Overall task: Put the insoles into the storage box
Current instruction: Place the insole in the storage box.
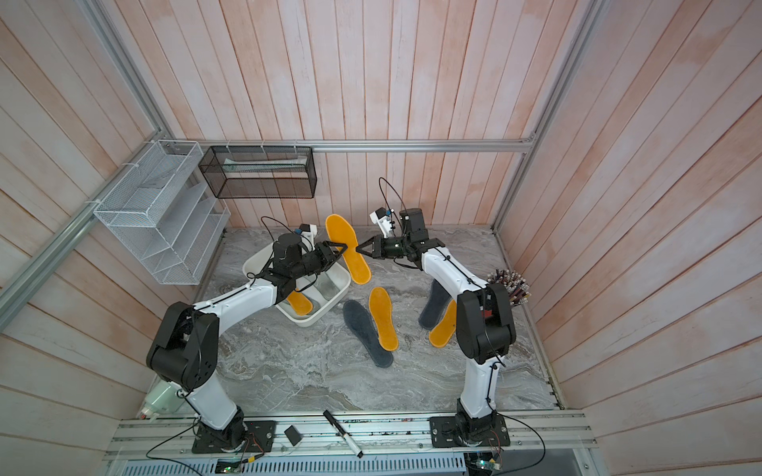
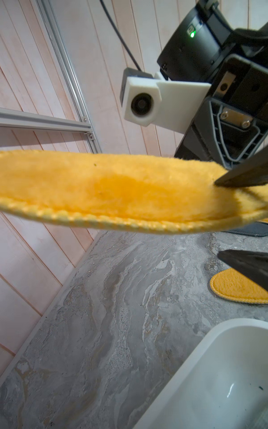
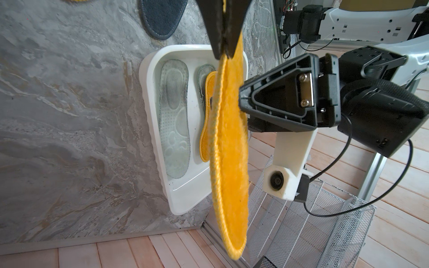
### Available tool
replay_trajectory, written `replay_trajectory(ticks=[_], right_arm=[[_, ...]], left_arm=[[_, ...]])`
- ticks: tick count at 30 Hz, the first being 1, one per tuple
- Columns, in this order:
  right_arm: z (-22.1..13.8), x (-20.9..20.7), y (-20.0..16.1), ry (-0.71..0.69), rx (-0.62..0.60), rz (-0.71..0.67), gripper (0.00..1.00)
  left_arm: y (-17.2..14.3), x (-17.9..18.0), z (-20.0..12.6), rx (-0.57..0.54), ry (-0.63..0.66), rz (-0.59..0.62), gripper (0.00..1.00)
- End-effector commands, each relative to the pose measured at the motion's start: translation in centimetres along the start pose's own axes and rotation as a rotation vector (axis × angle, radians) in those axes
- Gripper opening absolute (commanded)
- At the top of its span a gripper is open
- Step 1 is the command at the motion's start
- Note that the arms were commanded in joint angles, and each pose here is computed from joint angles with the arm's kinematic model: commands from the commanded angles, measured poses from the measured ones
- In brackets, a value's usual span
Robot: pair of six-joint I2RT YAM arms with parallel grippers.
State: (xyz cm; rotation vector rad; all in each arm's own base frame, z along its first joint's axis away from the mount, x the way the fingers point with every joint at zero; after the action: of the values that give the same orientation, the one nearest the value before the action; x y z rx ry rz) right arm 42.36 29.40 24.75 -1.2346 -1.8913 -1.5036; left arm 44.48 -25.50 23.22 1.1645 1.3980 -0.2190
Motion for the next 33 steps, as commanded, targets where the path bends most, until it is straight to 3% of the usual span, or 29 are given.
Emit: replay_trajectory(ticks=[1, 10, 25, 28, 33], right_arm=[[0.6, 0.1, 0.2, 0.019, 0.016, 0.001, 0.0], [1.1, -0.5, 0.0, 0.012, 0.031, 0.011, 0.0], [1.2, -0.6, 0.5, -0.003, 0.025, 0.004, 0.0], [1.2, -0.7, 0.5, -0.008, 0.024, 0.004, 0.0], [1.0, -1.0, 0.5, -0.024, 0.019, 0.006, 0.15]], left_arm=[[0.3, -0.7, 0.7, 0.0, -0.036, 0.018, 0.4], [0.6, -1.1, 1.0, 0.004, -0.049, 0.022, 0.32], [0.4, -1.1, 1.2, 0.012, -0.054, 0.01, 0.01], [0.5, -0.8, 1.0, 0.003, -0.047, 0.005, 0.0], [0.6, -0.9, 0.5, -0.023, -0.041, 0.002, 0.0]])
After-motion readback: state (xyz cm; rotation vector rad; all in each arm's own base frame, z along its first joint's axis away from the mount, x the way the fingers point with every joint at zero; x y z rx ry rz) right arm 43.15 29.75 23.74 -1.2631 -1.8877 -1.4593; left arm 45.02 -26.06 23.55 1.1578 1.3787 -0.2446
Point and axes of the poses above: each gripper's point midway between its finger pads, its own z axis out along the fingers, its own x axis along the line the jaws close on, y = z × x, the point moved 2 cm from there along -z, back along the fingers, and after that the axes turned 4 degrees about z, right-handed, at the moved point
